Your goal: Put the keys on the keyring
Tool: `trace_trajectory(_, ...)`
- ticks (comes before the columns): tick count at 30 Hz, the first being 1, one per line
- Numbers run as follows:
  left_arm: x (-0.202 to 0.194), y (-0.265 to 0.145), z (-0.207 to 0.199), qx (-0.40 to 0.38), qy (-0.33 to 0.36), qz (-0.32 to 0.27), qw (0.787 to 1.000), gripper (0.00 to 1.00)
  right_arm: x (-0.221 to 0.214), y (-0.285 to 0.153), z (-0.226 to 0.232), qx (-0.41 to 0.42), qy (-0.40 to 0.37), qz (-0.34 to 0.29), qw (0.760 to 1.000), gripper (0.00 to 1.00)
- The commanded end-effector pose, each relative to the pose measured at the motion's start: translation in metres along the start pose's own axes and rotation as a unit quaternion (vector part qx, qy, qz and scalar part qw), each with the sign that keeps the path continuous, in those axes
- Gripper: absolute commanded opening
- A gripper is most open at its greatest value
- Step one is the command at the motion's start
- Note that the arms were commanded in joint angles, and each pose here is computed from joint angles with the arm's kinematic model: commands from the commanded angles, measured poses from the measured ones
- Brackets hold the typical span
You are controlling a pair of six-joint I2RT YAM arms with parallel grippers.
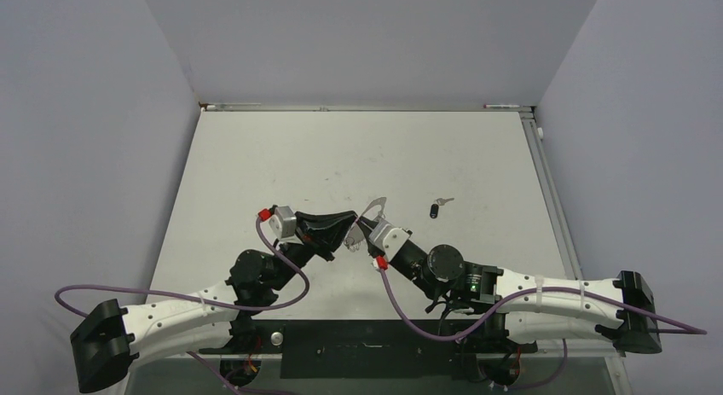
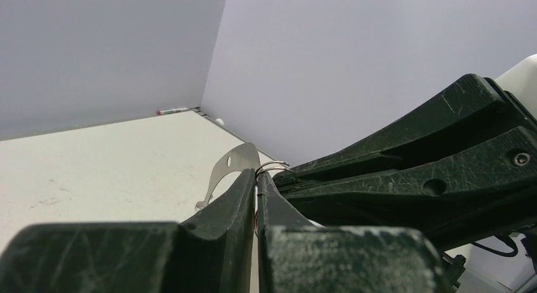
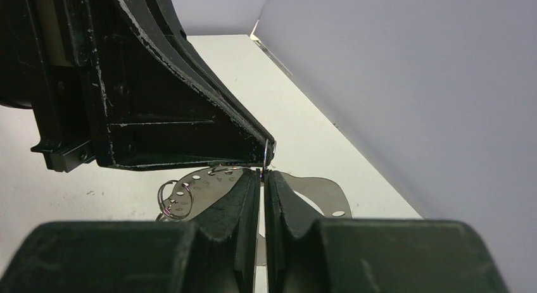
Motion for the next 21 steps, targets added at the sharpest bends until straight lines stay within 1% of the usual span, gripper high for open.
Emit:
trace_trajectory(1, 0.016, -0.003, -0.038, -0.104, -0.021, -0.027, 0.994, 0.00, 0.014, 0.004, -0.009, -0.012, -0.001, -0.019, 1.000, 0.07)
trace_trajectory(6, 0.010, -0.005, -0.039, -0.114, -0.018, -0.020, 0.993, 0.00, 0.020, 0.001, -0.013, -0.012, -0.006, -0.026, 1.000, 0.05)
trace_trajectory(14, 0.000, -0.009, -0.043, -0.135, -0.019, -0.010, 0.991, 0.00, 0.021, -0.003, -0.003, 0.038, -0.043, -0.029, 0.998, 0.05)
trace_trajectory(21, -0.005, -0.016, -0.043, -0.146, -0.021, -0.013, 0.989, 0.00, 0.025, -0.012, -0.005, 0.048, -0.047, -0.049, 0.997, 0.05)
Point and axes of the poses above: each gripper's point midway between its finger pads, its own y axis out along the fingers, its own z axis along the line the jaws close on, x = y × z, the point moved 3 cm from there along -y, back along the fingers, and after that the axes turned 2 degrees about y, right-handed, at the moved point
